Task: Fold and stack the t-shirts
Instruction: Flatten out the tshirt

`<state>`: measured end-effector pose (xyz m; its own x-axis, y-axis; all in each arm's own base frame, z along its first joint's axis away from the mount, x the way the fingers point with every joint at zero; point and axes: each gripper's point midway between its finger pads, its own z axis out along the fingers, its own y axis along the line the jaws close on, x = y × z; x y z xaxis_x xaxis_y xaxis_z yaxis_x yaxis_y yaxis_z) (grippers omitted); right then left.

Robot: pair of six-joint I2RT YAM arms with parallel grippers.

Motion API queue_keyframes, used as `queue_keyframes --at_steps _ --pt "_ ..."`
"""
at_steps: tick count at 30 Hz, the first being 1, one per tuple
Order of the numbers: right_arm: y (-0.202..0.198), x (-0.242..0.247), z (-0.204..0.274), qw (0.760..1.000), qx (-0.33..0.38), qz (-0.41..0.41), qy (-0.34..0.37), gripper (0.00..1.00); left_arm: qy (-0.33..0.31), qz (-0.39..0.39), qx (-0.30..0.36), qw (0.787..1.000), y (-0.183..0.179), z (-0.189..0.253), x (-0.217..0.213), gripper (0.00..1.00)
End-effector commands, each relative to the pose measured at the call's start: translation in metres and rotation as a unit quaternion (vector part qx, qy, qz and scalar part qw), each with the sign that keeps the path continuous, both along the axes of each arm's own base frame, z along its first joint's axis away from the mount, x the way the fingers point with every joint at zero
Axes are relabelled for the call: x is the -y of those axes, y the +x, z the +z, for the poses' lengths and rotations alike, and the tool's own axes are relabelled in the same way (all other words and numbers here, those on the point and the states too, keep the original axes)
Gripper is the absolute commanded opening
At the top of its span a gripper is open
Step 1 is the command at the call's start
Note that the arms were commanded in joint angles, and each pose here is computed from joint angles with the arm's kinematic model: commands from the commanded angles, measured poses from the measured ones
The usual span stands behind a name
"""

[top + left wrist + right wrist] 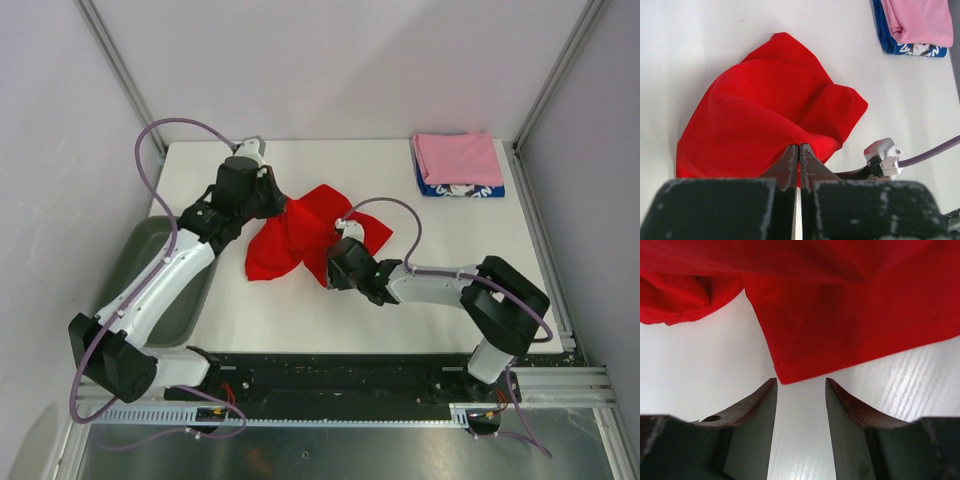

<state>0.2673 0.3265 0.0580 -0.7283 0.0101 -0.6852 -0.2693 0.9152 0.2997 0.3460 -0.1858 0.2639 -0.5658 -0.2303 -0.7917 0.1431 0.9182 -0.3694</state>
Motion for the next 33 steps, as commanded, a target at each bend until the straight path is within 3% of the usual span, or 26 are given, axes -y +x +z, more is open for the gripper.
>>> queue_keyframes --at_steps 1,23,26,30,33 --pt "0.031 -0.023 0.029 0.997 0.075 -0.015 0.018 0.47 -0.010 0.000 0.026 1.000 0.010 0.017 0.001 0.00" --pt "0.016 -0.035 -0.034 0.998 0.018 0.017 -0.052 0.43 -0.009 -0.007 0.000 1.000 0.018 -0.001 0.006 0.00" --pt "0.016 -0.016 -0.043 0.996 0.007 0.000 -0.087 0.34 -0.009 -0.010 -0.001 1.000 0.017 -0.002 0.006 0.00" --pt "0.030 0.022 -0.027 0.991 0.011 -0.044 -0.123 0.05 -0.010 -0.015 -0.004 1.000 0.016 -0.004 0.007 0.00" --pt "0.042 0.059 0.010 0.987 0.028 -0.087 -0.133 0.01 -0.014 -0.030 -0.012 0.999 0.014 -0.008 0.012 0.00"
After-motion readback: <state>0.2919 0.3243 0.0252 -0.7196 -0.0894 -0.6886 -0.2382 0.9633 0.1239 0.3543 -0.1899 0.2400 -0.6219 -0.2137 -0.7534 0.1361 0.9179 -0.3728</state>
